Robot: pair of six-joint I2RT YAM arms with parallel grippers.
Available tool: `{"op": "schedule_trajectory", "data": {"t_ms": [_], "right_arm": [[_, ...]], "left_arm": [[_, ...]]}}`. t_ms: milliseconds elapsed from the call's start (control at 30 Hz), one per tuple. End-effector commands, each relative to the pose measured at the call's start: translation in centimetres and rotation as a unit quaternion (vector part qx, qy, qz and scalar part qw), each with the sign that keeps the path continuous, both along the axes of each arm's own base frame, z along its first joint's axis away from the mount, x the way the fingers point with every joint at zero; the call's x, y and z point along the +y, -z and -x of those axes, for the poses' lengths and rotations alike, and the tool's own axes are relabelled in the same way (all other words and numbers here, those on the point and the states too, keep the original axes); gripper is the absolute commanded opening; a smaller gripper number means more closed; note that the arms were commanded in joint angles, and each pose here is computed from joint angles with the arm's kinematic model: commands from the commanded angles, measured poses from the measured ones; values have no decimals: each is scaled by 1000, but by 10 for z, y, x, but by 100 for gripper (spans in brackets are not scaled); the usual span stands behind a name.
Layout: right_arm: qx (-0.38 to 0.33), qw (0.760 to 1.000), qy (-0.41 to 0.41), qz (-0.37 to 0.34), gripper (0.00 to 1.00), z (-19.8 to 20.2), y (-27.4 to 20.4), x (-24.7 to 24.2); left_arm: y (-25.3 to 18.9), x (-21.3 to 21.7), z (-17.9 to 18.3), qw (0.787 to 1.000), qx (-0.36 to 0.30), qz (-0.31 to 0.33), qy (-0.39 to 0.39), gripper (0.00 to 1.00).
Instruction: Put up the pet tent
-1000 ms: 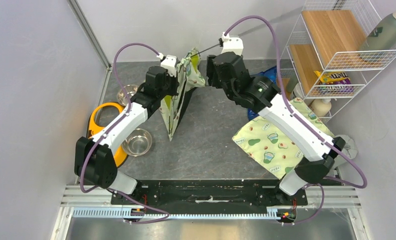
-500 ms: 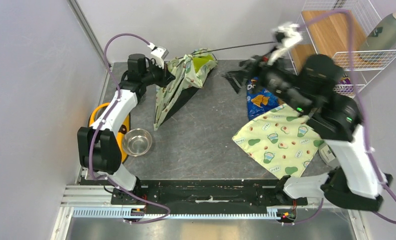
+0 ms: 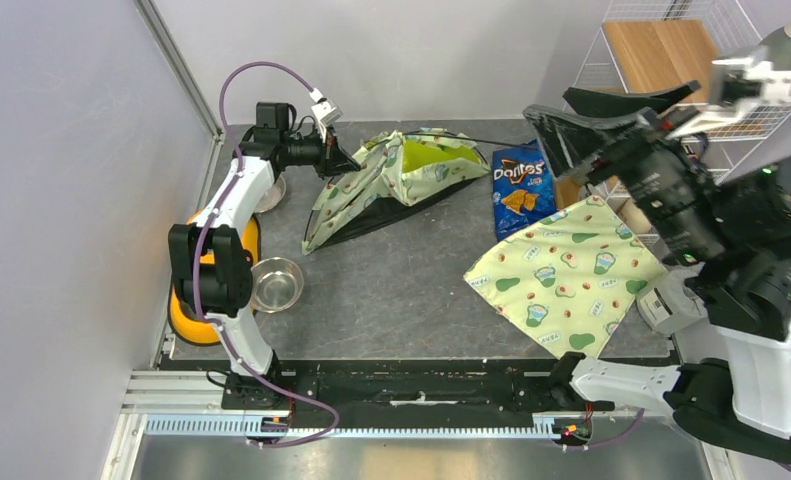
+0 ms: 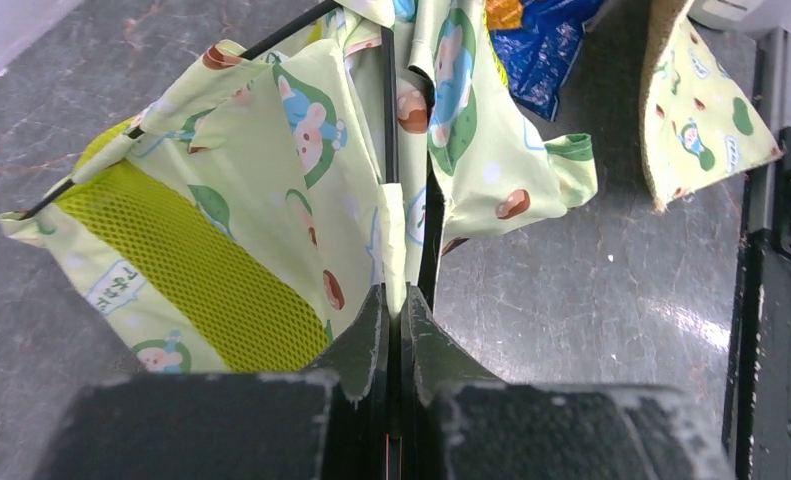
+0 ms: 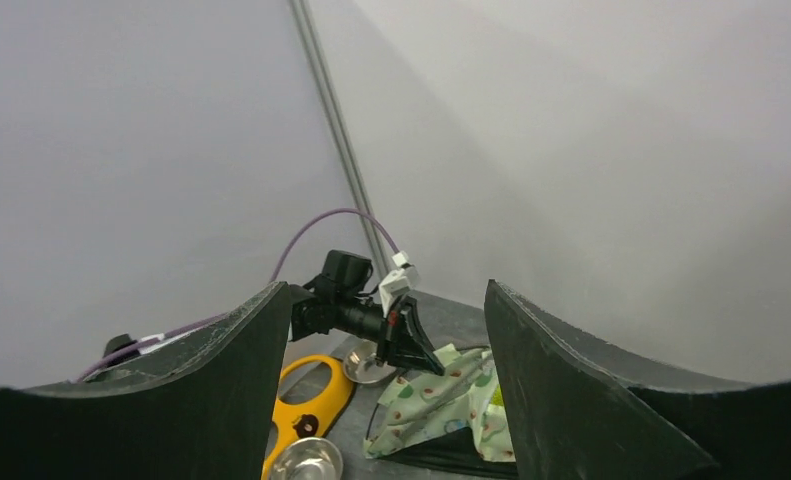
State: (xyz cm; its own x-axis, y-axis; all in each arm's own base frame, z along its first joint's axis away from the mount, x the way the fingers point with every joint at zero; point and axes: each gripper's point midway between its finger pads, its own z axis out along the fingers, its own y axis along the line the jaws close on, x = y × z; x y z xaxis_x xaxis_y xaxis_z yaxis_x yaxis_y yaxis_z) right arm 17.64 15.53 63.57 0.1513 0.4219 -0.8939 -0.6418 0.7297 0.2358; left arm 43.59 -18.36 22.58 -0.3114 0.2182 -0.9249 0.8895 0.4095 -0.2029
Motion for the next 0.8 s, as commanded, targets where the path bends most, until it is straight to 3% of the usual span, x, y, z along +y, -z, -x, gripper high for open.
{"op": "schedule_trajectory", "data": {"t_ms": [0,100,200,300,500,667,767], "right_arm": [[31,997,70,4,78,-29,9,-5],[75,985,148,-46,77,-43,10,-33],[110,967,214,-82,76,-49,20,-59],[128,962,230,-78,76,-54,34,-60],[155,962,219,-48,78,-66,54,-40],[173,968,181,-9,81,-76,72,-8],[185,970,157,15,81,-84,85,15]], "left_arm": [[-21,-1,-9,997,-64,6,45,2],[-19,4,-20,999,-45,-7,24,16],[-18,10,-29,999,-49,-25,0,50],[-25,17,-44,996,-66,-36,-40,63],[-67,31,-66,986,-90,-24,-140,71],[-92,39,-53,978,-79,-2,-193,71],[-85,40,-44,975,-66,8,-210,70]]}}
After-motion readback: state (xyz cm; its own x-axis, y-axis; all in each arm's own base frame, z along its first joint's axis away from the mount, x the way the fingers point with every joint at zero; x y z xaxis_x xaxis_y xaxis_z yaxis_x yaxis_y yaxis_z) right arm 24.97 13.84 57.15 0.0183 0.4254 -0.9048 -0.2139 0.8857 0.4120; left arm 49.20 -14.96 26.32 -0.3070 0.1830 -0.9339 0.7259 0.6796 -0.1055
